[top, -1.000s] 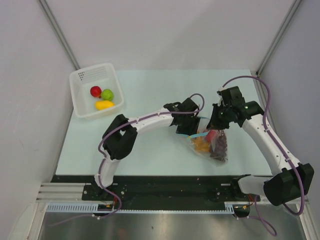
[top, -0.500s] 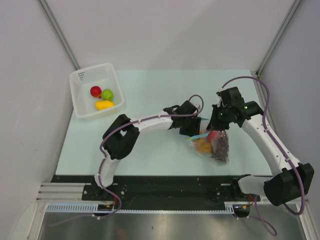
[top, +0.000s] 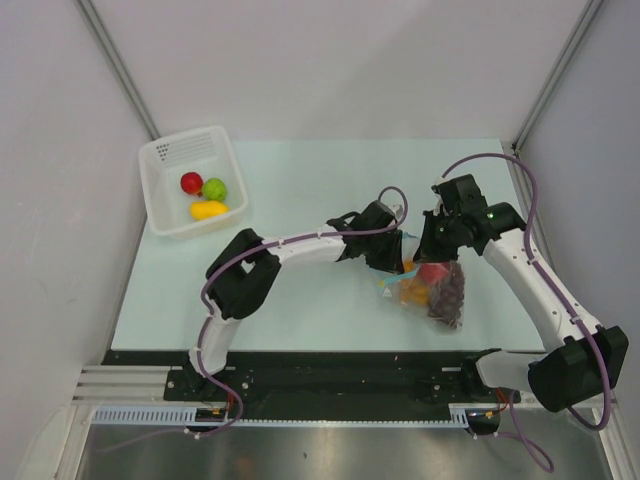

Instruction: Open the zip-top bag and remove the fake food

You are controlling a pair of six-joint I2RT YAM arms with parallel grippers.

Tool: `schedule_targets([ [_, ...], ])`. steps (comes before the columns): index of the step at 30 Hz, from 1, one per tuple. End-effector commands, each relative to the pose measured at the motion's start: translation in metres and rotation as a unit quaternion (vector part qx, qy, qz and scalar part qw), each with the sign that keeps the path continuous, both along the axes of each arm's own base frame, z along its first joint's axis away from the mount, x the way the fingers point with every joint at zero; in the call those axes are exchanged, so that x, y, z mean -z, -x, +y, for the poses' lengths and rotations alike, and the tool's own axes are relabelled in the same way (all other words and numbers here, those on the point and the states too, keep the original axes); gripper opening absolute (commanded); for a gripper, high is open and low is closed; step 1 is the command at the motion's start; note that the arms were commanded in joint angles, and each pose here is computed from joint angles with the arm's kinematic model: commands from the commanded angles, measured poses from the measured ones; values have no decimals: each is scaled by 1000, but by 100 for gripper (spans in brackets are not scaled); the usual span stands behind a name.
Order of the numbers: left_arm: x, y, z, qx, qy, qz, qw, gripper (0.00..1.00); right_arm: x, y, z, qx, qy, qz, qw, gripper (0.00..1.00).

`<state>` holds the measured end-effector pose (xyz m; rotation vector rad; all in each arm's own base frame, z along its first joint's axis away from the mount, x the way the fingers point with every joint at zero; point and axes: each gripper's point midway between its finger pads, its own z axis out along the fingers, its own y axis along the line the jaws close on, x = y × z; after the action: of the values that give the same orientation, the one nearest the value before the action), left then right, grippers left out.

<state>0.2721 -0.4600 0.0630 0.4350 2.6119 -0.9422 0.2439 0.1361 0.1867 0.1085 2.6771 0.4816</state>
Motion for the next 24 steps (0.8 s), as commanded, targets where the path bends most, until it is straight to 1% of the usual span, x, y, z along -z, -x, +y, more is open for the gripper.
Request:
schedule_targets([
  [1, -23, 5, -18, 5, 40, -34, 999, 42, -11, -1, -1, 4, 3, -17, 1000, 0],
  [2, -27, 5, -19, 5, 42, -39, 998, 45, -10, -1, -1, 5, 3, -16, 1000, 0],
  [4, -30, 6, -20, 4, 47, -40, 998, 47, -10, -1, -1, 4, 3, -15, 1000, 0],
  [7, -32, 7, -25, 5, 55, -42, 998, 46, -10, 0, 0, 3, 3, -15, 1000, 0],
  [8, -30, 8, -25, 5, 53, -36, 998, 43, -10, -1, -1, 3, 4, -15, 1000, 0],
  [9, -30, 9, -27, 3, 54, -30, 998, 38, -10, 0, -1, 3, 5, -15, 1000, 0],
  [12, -26, 12, -30, 1, 62, -15, 998, 31, -10, 0, -1, 3, 5, -16, 1000, 0],
  [13, -31, 10, -32, 1, 70, -19, 997, 32, -9, 1, -1, 3, 6, -14, 1000, 0],
  [14, -32, 10, -33, 1, 73, -20, 997, 34, -9, 1, -2, 3, 7, -14, 1000, 0],
  [15, -33, 9, -34, 1, 76, -23, 997, 43, -10, 1, -3, 4, 8, -16, 1000, 0],
  [16, -32, 10, -34, 0, 71, -21, 997, 48, -10, 1, -3, 5, 10, -14, 1000, 0],
  [17, -25, 9, -33, -1, 63, -14, 998, 49, -9, 2, -3, 5, 10, -14, 1000, 0],
  [20, -21, 7, -38, 1, 60, -10, 998, 49, -10, 2, -3, 5, 9, -14, 1000, 0],
  [23, -20, 7, -40, 2, 62, -7, 998, 45, -10, 2, -4, 5, 10, -15, 1000, 0],
  [24, -18, 6, -42, 2, 60, -6, 998, 41, -11, 2, -4, 6, 10, -17, 1000, 0],
])
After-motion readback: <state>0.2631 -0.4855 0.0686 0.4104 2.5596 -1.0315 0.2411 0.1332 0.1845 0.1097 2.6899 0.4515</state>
